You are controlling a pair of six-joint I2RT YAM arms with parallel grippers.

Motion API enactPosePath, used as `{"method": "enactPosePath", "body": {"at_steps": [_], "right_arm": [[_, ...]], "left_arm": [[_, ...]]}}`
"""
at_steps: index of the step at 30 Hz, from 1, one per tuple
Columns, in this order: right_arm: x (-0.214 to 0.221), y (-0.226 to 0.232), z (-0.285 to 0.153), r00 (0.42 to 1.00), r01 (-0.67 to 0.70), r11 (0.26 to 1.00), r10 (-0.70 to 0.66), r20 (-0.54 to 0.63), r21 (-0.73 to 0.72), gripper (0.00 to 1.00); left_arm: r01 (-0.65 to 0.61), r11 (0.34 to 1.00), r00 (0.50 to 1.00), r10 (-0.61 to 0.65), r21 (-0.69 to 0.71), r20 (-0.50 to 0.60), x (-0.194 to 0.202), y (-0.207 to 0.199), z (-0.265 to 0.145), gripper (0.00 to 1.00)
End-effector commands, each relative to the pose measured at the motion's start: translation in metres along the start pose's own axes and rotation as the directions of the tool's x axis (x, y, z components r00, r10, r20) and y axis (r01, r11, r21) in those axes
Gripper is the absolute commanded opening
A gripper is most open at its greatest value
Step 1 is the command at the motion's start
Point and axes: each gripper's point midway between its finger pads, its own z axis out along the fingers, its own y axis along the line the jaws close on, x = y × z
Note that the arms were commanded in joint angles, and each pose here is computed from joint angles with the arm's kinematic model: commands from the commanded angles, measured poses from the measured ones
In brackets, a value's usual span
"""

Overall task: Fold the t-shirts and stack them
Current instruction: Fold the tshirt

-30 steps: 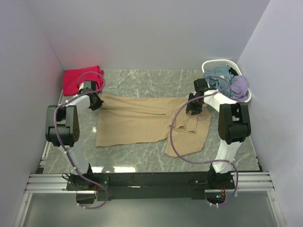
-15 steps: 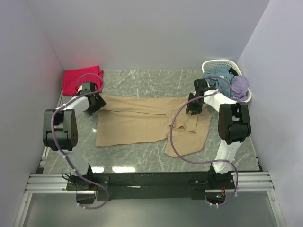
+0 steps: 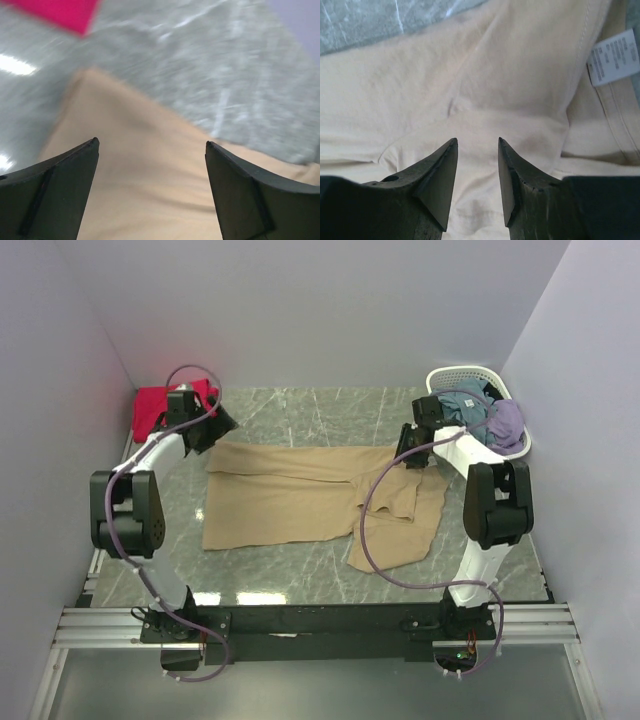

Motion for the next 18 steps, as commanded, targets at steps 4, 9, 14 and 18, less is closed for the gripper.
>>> {"method": "enactPosePath", "body": {"at_steps": [4,9,14,18], "right_arm": [[-0.024,0.004,0.015,0.999,-0.030,1.000,0.030,0.026,-0.007,0.45],[-0.020,-0.005,0.028,0.998,-0.053,0.998,0.054,-0.013,0.041,0.45],[-0.016,-0.010,0.037,0.994,-0.080,0.995,0.085,-0.066,0.067,0.45],[-0.026,-0.006,0.044,0.992,-0.090,0.994,0.095,-0.083,0.064,0.45]], "left_arm": [[0.027,0.968,0.989,0.010,0.248,-0.146,0.024,-0.047,0.044,0.90],[0.042,0.976,0.977,0.005,0.216,-0.213,0.050,-0.033,0.064,0.89],[0.008,0.992,0.971,0.023,0.128,-0.237,0.065,-0.014,0.071,0.89],[-0.019,1.000,0.970,0.024,0.021,-0.243,0.065,0.007,0.083,0.89]]}}
